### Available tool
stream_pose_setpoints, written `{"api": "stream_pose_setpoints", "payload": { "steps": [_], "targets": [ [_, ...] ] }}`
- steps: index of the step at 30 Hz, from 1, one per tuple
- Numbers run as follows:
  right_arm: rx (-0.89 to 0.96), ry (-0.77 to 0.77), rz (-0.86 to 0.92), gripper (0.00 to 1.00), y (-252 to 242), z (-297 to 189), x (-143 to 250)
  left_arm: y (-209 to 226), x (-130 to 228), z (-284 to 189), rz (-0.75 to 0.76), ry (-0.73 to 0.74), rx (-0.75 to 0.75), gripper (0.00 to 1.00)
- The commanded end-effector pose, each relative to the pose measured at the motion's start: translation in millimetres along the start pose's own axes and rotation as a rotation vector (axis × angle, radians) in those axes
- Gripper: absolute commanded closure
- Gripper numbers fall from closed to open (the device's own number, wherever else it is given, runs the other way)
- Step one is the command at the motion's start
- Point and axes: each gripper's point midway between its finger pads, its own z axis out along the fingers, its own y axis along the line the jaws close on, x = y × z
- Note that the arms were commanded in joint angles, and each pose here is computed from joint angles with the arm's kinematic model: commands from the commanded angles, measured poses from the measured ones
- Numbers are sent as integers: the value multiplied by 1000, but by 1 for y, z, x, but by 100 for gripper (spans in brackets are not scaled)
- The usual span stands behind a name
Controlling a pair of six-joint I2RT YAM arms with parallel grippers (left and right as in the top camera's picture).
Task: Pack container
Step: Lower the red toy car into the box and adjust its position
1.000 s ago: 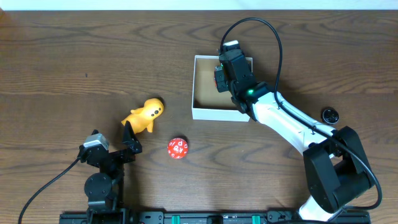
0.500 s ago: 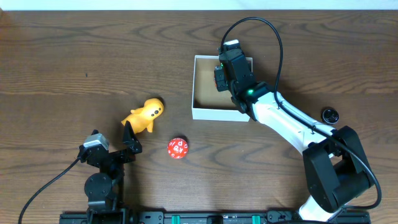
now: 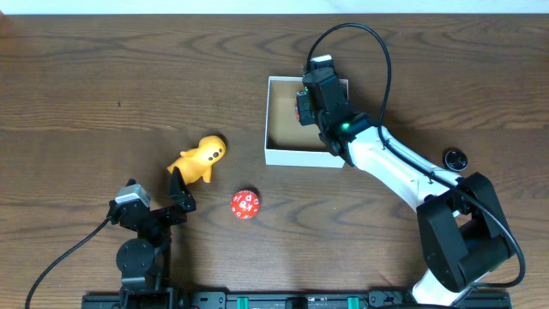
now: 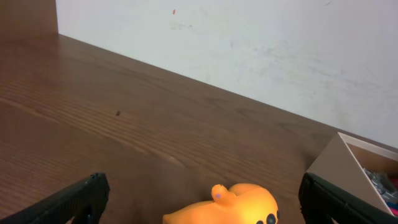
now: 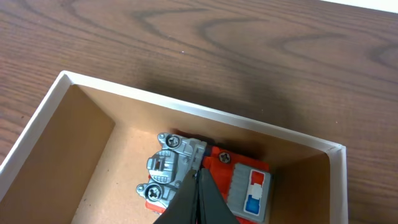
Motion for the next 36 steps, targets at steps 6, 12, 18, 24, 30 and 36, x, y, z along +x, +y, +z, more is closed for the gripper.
{"api": "stream_pose_setpoints", "payload": {
  "steps": [6,12,18,24,30,36],
  "targets": [
    [28,-6,35,99,-6,6,-3,6,17,1,21,47,-22,2],
    [33,11,31,99,-6,11,4,6,17,1,21,47,-22,2],
    [43,15,34,99,-10,14,5,6,17,1,21,47,-21,2],
    [77,30,34,99,-20,18,10,6,17,1,21,47,-22,2],
    [83,53,27,99,-20,25,20,6,17,1,21,47,-21,2],
    [84,53,28,99,-20,26,20,6,17,1,21,47,-22,2]
  ]
}}
